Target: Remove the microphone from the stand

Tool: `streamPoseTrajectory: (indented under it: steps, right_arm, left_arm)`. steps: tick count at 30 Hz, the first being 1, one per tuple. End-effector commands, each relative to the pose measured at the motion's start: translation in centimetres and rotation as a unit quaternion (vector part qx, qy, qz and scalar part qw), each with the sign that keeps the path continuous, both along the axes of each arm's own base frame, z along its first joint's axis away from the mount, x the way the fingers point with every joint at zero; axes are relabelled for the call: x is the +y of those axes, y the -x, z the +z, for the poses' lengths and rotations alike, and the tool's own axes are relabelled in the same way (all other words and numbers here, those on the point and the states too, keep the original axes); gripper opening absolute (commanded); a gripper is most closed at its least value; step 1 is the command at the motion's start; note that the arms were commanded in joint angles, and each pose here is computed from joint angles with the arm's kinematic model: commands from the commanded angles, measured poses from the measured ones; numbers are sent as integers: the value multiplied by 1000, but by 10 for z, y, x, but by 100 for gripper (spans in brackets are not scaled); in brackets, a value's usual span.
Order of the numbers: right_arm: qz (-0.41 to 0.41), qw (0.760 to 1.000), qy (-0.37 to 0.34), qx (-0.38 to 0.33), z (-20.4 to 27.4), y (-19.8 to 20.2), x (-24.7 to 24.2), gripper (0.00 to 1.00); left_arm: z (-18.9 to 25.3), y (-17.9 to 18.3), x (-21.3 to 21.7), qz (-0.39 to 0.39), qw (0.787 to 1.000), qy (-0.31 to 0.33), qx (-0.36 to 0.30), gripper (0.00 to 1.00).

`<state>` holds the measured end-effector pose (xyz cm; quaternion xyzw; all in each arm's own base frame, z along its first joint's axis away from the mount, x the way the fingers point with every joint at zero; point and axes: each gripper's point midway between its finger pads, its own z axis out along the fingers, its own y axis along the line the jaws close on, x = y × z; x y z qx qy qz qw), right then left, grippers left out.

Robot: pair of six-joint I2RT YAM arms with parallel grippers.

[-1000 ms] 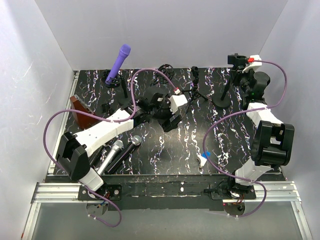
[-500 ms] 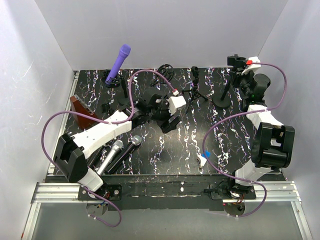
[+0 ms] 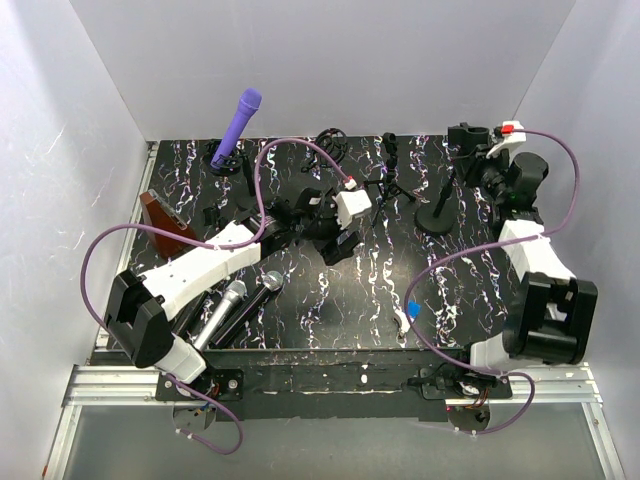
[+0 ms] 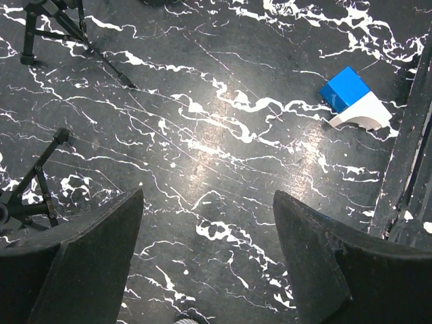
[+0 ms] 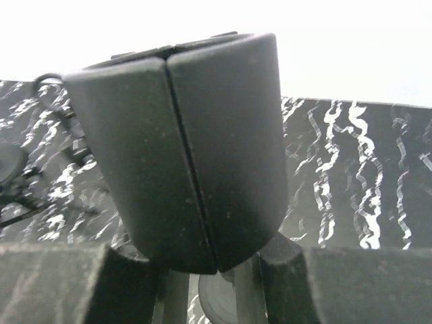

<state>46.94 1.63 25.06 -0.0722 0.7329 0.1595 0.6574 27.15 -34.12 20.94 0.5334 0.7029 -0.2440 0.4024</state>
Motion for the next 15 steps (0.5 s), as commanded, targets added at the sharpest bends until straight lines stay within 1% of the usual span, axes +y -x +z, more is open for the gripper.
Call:
streamPoseTrajectory:
  steps: [1,3,5,9,10,11,15]
  right_arm:
    - [50,987,-121,95,4,55,44,1]
    - [71,984,-133,96,15,74,59,1]
    - [92,978,-153,111,18,90,75,1]
    - [171,961,-177,129,23,116,115,1]
    - [180,957,-184,133,23,117,117,1]
    - [205,950,-189,138,24,123,133,1]
    - [230,941,-206,138,24,123,151,1]
  left_arm:
    - [32,-2,-4,5,998,50,-22,77]
    - [34,-2,-9,7,998,66,-20,77]
    - [35,-2,-15,5,997,83,-10,78]
    - [29,0,-31,-5,994,105,27,77]
    - [28,1,-35,-8,993,110,38,76]
    - [25,1,-40,-10,992,113,48,75]
    - [9,0,-52,-12,990,115,83,73]
